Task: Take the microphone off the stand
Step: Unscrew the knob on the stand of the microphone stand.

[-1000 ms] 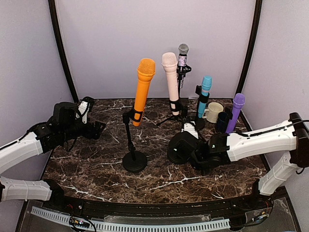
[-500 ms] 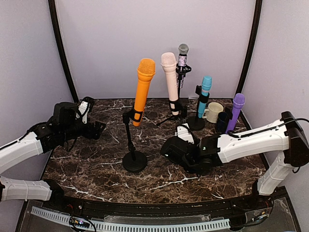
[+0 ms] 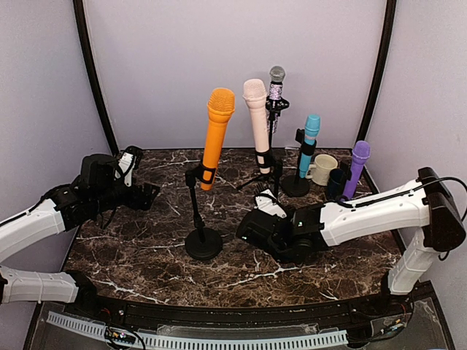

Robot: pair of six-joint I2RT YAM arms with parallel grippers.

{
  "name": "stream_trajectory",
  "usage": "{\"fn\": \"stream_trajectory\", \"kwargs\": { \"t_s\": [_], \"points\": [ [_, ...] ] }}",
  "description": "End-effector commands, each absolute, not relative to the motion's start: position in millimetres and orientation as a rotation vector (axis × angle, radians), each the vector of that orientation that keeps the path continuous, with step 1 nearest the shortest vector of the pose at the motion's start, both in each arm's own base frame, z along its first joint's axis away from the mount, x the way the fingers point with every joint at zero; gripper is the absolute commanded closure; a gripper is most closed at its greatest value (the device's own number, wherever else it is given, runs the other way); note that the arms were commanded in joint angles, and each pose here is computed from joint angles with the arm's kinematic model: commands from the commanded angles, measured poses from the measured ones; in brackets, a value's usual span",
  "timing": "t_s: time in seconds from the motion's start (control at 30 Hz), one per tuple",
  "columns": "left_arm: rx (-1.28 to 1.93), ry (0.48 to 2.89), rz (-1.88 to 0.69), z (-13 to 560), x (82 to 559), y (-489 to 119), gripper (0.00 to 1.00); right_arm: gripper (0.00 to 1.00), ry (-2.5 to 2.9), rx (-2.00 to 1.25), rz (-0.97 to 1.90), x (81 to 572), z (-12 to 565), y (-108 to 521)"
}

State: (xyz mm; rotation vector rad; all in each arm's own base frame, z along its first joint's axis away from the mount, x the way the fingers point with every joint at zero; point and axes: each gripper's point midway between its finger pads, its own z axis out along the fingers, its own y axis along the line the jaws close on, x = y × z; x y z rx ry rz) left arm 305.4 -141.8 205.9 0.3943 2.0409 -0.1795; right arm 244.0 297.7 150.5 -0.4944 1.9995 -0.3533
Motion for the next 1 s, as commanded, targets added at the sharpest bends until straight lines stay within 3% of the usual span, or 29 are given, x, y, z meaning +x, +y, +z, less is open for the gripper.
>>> {"fn": "stream_trajectory", "kwargs": {
  "t_s": [0.0,0.3,0.4,0.63,0.97],
  "points": [
    [0.386,2.029,-0.184,211.1,307.1,-140.7,0.11,1.0,2.114,-0.864,-0.457,220.1,91.5,300.1],
    [0.384,2.027,-0.179,211.9,306.9,-139.7,0.11,0.98,2.076,-0.973,-0.428,217.6,95.3,314.0],
    [0.383,2.028,-0.178,211.8,306.8,-139.5,0.11,0.86,2.067,-0.945,-0.365,217.3,107.4,318.0],
    [0.384,2.03,-0.175,210.9,307.1,-139.3,0.11,0.39,2.079,-0.832,-0.064,206.1,152.8,328.0],
    [0.384,2.035,-0.174,209.5,307.5,-139.4,0.11,0.18,2.013,-0.655,0.457,174.6,211.5,311.4]
  ]
}}
